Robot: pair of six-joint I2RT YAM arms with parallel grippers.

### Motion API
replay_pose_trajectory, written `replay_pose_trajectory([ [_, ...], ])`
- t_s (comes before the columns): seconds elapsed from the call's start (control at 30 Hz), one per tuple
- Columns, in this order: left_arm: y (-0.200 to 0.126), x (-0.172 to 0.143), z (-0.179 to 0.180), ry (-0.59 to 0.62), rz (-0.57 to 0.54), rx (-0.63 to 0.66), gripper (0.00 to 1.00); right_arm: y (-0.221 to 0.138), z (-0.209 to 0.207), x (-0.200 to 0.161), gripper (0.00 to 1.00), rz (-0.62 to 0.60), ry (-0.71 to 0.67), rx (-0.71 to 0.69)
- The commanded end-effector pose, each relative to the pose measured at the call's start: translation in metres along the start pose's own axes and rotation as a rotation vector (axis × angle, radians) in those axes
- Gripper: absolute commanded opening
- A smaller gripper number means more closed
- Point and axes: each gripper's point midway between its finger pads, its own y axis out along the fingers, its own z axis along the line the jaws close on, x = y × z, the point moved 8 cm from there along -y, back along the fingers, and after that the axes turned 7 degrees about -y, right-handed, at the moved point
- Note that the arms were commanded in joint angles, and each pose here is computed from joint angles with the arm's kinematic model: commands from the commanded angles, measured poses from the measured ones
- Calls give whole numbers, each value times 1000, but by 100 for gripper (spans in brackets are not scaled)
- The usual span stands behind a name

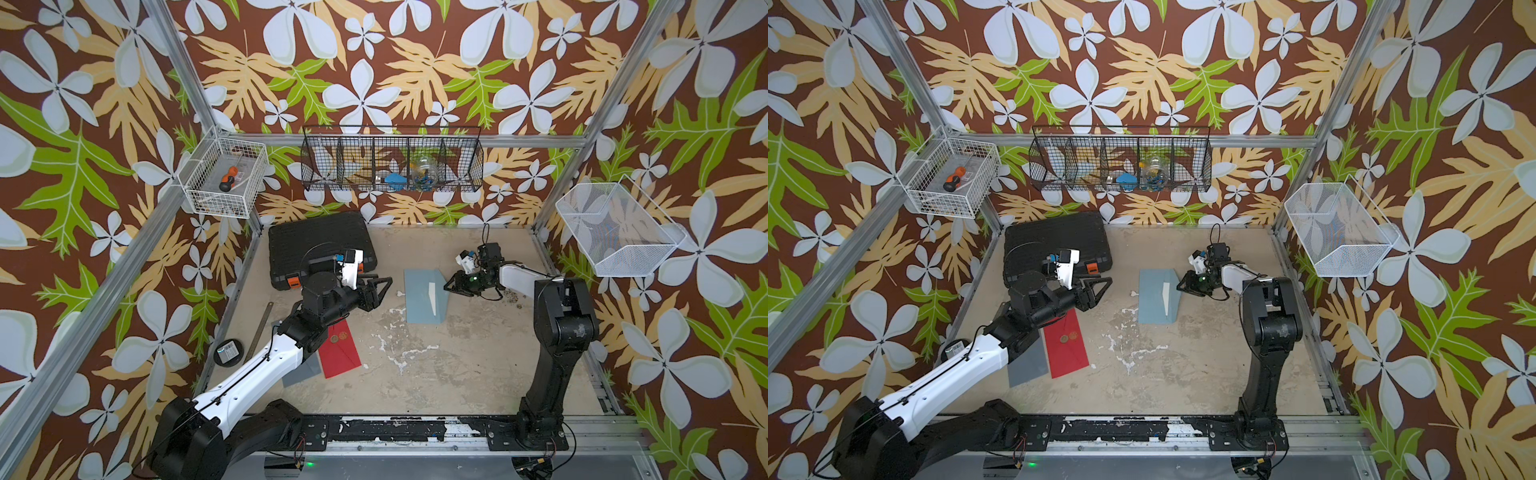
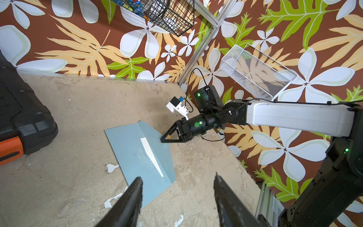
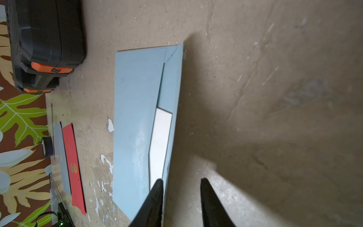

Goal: Open the envelope
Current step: Place the envelope at the center of the board.

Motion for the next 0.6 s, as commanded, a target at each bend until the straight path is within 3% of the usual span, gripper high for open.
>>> replay_pose_trajectory([
  [0.0, -3, 6, -2, 8, -31, 11, 59, -12, 10, 3, 40, -39, -22, 14],
  [0.13, -8, 12, -3, 20, -70, 45, 59, -38, 32, 6, 47, -137, -41, 75],
  [0.33, -9, 9, 10, 6, -82, 146, 59, -77, 55, 2, 47, -271, -69, 68],
  [0.57, -14, -2, 37, -84, -114, 350, 61, -113, 85, -24, 48, -485, -77, 194],
])
